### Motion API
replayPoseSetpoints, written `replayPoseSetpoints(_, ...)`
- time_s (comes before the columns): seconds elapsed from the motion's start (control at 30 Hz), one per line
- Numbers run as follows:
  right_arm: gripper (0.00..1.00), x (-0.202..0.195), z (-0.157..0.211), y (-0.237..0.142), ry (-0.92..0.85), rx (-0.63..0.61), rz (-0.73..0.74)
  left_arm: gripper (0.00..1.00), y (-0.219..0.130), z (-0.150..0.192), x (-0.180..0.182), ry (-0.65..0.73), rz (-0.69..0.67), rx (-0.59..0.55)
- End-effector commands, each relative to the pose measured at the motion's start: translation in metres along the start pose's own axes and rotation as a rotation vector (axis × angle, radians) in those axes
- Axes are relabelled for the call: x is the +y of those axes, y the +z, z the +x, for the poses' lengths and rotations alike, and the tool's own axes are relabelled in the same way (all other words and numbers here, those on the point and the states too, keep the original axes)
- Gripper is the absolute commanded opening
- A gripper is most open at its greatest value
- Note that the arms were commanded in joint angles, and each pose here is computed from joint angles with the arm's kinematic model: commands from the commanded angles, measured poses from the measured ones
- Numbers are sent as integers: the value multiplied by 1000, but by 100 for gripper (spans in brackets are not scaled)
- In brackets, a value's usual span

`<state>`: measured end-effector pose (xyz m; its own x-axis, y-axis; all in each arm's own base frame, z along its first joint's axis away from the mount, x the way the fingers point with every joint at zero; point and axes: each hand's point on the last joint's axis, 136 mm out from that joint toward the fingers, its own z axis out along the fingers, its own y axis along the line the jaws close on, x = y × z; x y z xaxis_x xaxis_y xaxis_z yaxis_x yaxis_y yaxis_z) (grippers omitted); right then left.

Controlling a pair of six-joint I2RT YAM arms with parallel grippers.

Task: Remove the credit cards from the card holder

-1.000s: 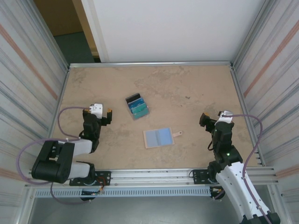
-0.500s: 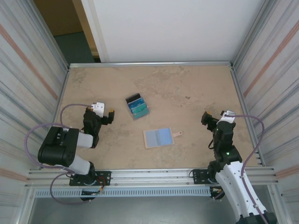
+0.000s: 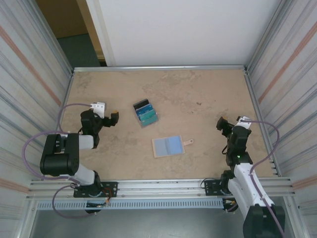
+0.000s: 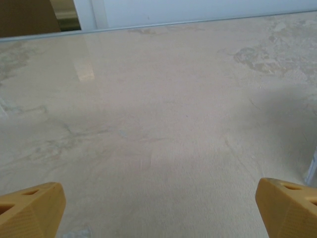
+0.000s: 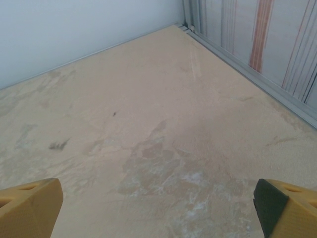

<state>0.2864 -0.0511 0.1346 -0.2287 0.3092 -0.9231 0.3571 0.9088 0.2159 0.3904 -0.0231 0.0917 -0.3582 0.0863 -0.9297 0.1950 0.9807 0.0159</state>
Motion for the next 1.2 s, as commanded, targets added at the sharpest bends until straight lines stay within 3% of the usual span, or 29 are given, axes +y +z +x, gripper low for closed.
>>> replayPoseSetpoints(0.0, 99, 8, -19, 11, -5, -71, -43, 99, 3, -2, 4, -19, -36, 14)
replayPoseSetpoints(0.43, 99, 25, -4, 65, -109, -17, -111, 99, 4, -1, 5, -17, -48, 18)
replayPoseSetpoints(1.03, 99, 49, 29, 96, -163, 60, -263, 99, 4, -1, 5, -17, -50, 17)
replayPoseSetpoints(1.17, 99, 53, 33, 103, -174, 123, -267, 99, 3, -2, 5, -17, -49, 16)
